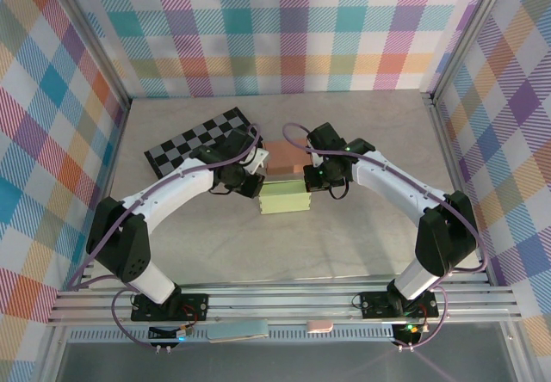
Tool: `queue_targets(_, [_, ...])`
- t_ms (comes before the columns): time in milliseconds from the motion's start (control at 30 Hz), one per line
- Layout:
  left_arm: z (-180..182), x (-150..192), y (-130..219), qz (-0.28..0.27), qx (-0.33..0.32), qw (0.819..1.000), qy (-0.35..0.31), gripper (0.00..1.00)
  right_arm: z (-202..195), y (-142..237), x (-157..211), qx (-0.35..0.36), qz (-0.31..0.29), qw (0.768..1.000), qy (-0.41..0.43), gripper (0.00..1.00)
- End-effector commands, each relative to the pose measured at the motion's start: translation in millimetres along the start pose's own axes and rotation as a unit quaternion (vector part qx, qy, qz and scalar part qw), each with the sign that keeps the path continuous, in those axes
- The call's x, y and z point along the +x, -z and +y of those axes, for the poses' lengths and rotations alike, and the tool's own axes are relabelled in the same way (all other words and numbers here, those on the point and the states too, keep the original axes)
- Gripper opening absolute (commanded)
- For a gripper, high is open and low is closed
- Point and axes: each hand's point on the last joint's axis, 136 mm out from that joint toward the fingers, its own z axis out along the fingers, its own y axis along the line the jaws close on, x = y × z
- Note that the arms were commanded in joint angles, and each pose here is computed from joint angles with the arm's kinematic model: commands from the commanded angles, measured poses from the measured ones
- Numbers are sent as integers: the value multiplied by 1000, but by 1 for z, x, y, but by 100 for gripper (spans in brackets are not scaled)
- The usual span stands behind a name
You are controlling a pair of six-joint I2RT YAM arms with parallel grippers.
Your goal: Fold the paper box
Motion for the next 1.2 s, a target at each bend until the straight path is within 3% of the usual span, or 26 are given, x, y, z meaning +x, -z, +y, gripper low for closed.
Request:
queue_targets(0, [-3, -7, 11, -2, 13, 1000, 5, 2, 4, 3, 0, -5, 7, 1000, -3, 0])
queue_targets(700, [-25, -5, 12, 55, 63, 983, 163, 0, 4, 1, -1, -3, 10, 1000, -8, 0])
queue_targets(1167, [-34, -12, 10, 66, 75, 975, 201, 0, 5, 0, -2, -5, 11, 1000, -7, 0])
